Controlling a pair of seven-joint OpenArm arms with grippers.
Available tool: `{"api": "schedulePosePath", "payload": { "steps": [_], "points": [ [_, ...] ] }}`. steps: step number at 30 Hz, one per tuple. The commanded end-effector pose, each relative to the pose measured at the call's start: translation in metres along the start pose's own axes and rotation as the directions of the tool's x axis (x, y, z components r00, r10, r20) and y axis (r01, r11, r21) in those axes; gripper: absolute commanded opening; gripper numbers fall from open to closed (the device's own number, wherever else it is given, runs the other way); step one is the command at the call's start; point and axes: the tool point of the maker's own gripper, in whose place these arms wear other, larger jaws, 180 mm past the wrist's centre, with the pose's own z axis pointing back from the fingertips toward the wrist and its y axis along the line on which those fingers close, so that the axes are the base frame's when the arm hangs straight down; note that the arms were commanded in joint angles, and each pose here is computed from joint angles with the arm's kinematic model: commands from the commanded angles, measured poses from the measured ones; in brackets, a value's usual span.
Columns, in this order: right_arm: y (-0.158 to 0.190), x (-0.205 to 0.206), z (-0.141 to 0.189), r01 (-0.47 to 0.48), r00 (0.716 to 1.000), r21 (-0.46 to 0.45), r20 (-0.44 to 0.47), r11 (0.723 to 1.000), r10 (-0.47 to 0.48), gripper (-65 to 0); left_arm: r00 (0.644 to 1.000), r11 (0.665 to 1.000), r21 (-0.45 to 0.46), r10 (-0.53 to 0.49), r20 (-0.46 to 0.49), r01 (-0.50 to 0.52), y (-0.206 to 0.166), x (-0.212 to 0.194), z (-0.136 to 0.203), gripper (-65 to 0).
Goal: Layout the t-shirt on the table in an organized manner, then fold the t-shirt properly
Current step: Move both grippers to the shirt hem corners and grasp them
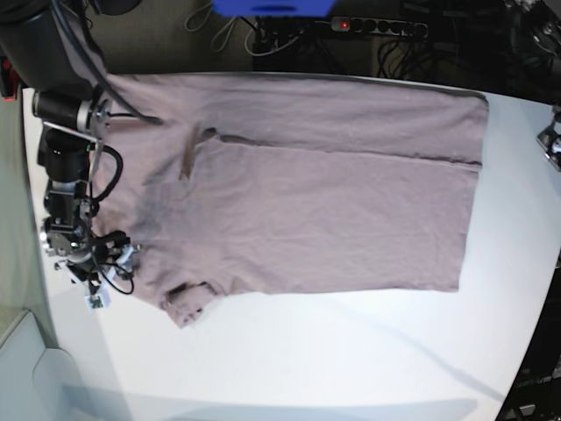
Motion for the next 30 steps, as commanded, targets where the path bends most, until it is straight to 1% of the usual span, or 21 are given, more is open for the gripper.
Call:
{"api": "schedulePosePath", "payload": {
  "steps": [1,5,7,9,11,12,15,16,18,21,24,28,30],
  "points": [
    [-0.012,0.014,0.003,-0.015,1.0,-0.023,0.017,1.0,0.015,-38.8,0.998,1.0,-0.009,0.005,0.057,-0.004,-0.002,0.019,0.0,-14.2],
    [-0.012,0.009,0.003,-0.016,1.0,-0.024,0.005,1.0,0.016,-56.0,0.993,0.997,-0.048,0.07,0.09,-0.066,-0.015,0.038,-0.012,-14.2],
    [-0.011,0.002,0.003,-0.016,1.0,-0.022,-0.004,1.0,0.015,-64.6,0.991,0.992,-0.086,0.1,0.091,-0.092,-0.029,0.048,-0.023,-13.9],
    [-0.01,0.0,0.003,-0.016,1.0,-0.021,-0.009,1.0,0.015,-65.0,0.993,0.991,-0.118,0.081,0.081,-0.071,-0.044,0.06,-0.036,-13.9],
    [-0.01,-0.002,0.003,-0.016,1.0,-0.02,-0.012,1.0,0.015,-65.0,0.998,0.987,-0.154,0.049,0.047,-0.042,-0.064,0.063,-0.052,-13.8],
    [-0.009,-0.003,0.003,-0.015,1.0,-0.018,-0.013,1.0,0.015,-65.0,0.998,0.985,-0.171,0.036,0.049,-0.027,-0.074,0.068,-0.059,-13.8],
    [-0.008,-0.003,0.003,-0.015,1.0,-0.017,-0.014,1.0,0.014,-65.0,0.997,0.975,-0.223,0.007,0.082,0.011,-0.108,0.077,-0.082,-13.8],
    [-0.008,-0.004,0.003,-0.015,1.0,-0.017,-0.015,1.0,0.014,-65.0,0.995,0.974,-0.223,-0.012,0.098,0.034,-0.116,0.079,-0.091,-13.8],
    [-0.008,-0.004,0.003,-0.015,1.0,-0.017,-0.015,1.0,0.014,-65.0,0.988,0.97,-0.216,-0.084,0.126,0.111,-0.136,0.078,-0.11,-13.8],
    [-0.006,-0.011,0.003,-0.016,1.0,-0.014,-0.026,1.0,0.016,-65.0,0.964,0.953,-0.194,-0.202,0.171,0.234,-0.165,0.072,-0.133,-13.8],
    [-0.005,-0.012,0.003,-0.016,0.999,-0.012,-0.028,1.0,0.016,-65.0,0.933,0.921,-0.19,-0.306,0.189,0.341,-0.193,0.058,-0.154,-13.8],
    [0.007,-0.012,-0.001,-0.014,1.0,0.007,-0.028,1.0,0.014,-65.0,0.901,0.883,-0.206,-0.384,0.202,0.422,-0.221,0.046,-0.174,-13.8],
    [0.009,-0.013,-0.001,-0.014,0.999,0.009,-0.03,1.0,0.014,-65.0,0.894,0.87,-0.223,-0.4,0.204,0.44,-0.236,0.032,-0.18,-13.8]
  ]
}}
